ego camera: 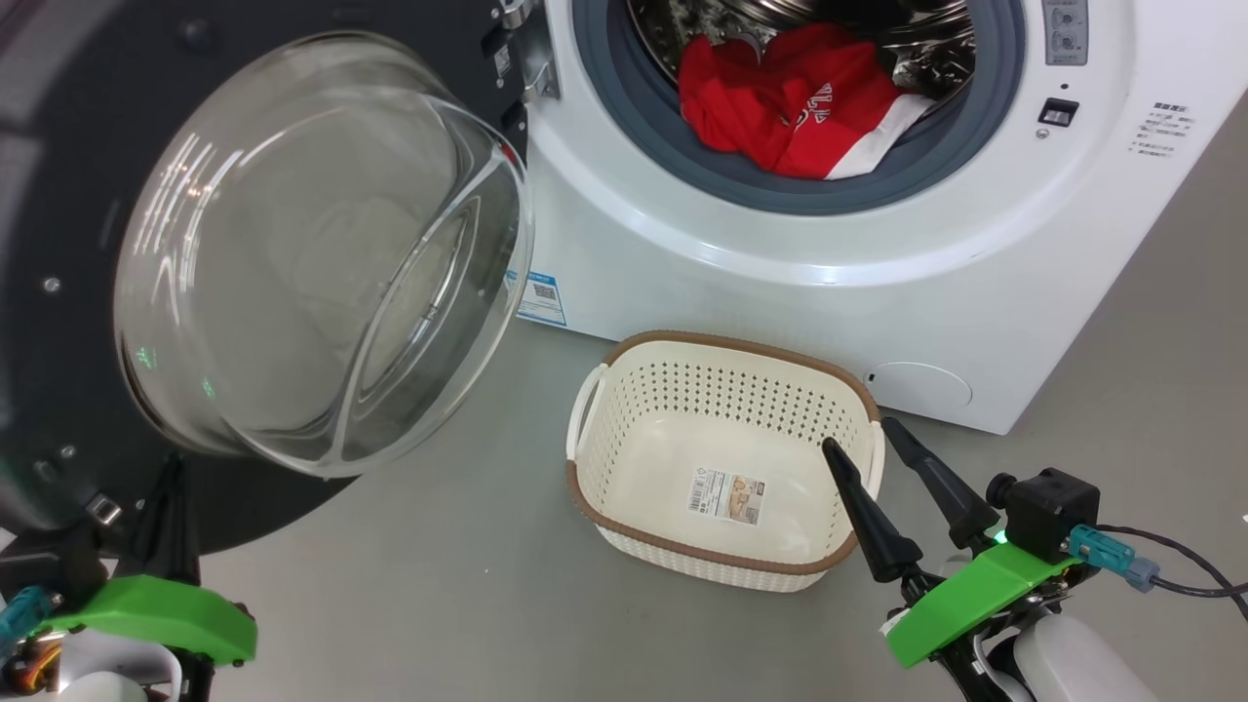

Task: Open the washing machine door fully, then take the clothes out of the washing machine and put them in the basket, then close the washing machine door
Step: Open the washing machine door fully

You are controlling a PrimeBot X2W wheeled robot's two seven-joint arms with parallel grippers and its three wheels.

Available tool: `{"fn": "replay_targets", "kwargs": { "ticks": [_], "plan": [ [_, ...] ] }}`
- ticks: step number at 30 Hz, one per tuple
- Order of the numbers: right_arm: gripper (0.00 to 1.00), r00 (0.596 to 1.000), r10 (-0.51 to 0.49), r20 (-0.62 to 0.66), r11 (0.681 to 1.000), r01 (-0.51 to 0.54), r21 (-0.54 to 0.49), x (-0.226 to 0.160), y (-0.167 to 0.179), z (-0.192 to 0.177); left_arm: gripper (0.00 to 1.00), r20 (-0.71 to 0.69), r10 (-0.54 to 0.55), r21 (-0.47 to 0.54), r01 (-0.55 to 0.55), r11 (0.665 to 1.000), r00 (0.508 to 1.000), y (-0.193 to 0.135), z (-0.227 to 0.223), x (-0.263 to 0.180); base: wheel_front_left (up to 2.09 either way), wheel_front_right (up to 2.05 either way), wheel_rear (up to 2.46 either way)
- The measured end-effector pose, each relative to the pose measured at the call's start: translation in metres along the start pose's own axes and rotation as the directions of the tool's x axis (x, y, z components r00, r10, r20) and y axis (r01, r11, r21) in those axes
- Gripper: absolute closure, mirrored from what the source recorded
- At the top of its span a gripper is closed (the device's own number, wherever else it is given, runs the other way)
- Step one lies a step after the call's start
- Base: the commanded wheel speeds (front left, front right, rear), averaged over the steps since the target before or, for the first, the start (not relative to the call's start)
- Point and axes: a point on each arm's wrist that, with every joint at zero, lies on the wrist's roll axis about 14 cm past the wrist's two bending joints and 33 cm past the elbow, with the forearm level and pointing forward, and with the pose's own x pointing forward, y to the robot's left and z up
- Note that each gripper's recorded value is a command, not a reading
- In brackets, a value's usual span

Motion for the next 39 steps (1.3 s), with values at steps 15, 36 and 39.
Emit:
{"fn": "replay_targets", "kwargs": {
  "ticks": [15, 36, 39],
  "plan": [
    [0.0, 0.998, -0.058, 0.026, 0.998, 0.058, -0.011, -0.015, -0.016, 0.011, 0.0, 0.051, -0.081, -0.031, 0.083, 0.996, 0.995, -0.045, 0.013, -0.005, 0.0, 0.0, 0.0],
    [0.0, 0.983, -0.172, 0.064, 0.984, 0.174, -0.028, -0.047, -0.047, 0.026, 0.0, 0.055, -0.227, -0.067, 0.231, 0.971, 0.972, -0.111, 0.01, 0.003, 0.0, 0.0, 0.0],
    [0.0, 0.98, -0.188, 0.069, 0.981, 0.191, -0.033, -0.053, -0.051, 0.029, 0.0, 0.054, -0.248, -0.071, 0.251, 0.965, 0.967, -0.12, 0.009, 0.004, 0.0, 0.0, 0.0]
  ]
}}
